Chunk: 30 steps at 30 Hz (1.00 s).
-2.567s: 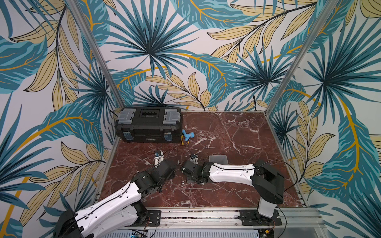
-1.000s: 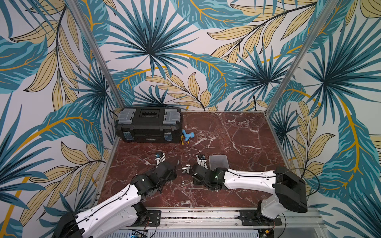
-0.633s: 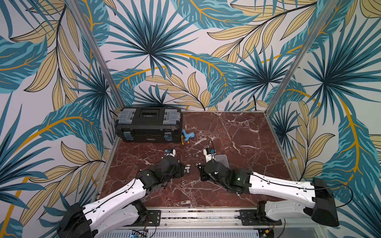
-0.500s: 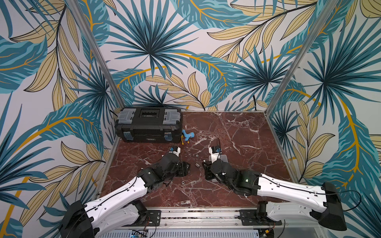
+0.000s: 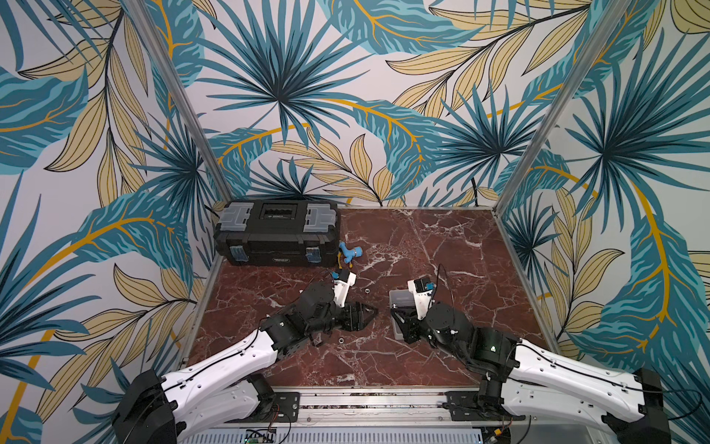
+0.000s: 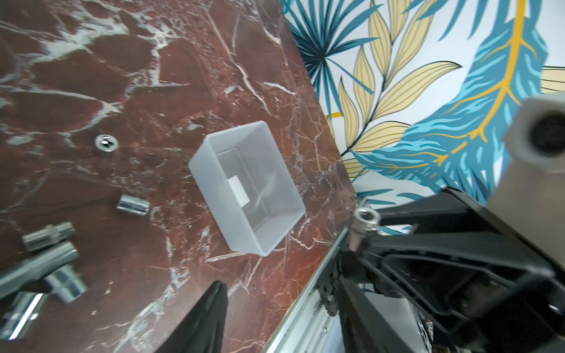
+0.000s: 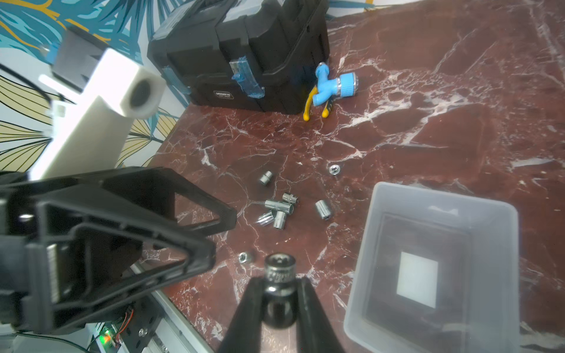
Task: Put the socket on the desktop into the storage box
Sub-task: Place the socket head in the storage box.
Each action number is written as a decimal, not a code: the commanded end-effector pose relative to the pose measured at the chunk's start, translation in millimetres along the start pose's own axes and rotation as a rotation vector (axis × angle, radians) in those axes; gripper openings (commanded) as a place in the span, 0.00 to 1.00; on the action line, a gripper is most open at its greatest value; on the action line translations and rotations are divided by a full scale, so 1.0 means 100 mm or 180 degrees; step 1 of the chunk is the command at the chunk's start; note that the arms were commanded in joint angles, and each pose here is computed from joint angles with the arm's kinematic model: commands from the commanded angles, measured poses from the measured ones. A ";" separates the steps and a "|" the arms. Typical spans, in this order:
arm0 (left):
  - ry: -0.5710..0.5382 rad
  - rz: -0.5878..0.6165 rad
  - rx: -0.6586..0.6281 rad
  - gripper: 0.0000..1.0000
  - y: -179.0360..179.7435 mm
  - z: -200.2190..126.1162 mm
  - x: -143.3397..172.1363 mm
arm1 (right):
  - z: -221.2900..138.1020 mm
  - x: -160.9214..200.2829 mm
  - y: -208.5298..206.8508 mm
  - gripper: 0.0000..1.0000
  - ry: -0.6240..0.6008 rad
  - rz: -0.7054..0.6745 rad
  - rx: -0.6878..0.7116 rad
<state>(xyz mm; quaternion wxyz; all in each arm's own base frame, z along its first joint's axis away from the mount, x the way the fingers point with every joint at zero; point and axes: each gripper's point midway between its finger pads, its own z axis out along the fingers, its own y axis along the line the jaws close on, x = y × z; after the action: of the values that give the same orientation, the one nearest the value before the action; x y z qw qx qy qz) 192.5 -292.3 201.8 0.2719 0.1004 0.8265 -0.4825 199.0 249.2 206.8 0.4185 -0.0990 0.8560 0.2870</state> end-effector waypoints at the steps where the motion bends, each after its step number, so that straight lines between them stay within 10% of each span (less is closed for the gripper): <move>1: -0.0117 0.0130 0.0295 0.63 -0.25 -0.06 -0.05 | 0.08 0.06 0.17 0.00 0.0155 -0.0038 -0.0294; 13: -0.0091 0.0019 0.0172 0.62 -0.13 0.02 -0.02 | 0.15 0.18 0.20 0.00 0.0275 0.0022 -0.0410; 30: -0.0298 -0.0047 -0.1131 0.64 0.67 -0.22 0.02 | -0.08 0.06 -0.80 0.00 0.0377 0.0381 0.1106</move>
<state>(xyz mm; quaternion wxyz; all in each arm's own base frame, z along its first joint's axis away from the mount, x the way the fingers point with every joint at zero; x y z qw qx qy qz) 209.6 -253.4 170.3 0.3121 0.0285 0.8739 -0.3716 224.4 199.4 172.8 0.3688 -0.0175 0.9114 0.1818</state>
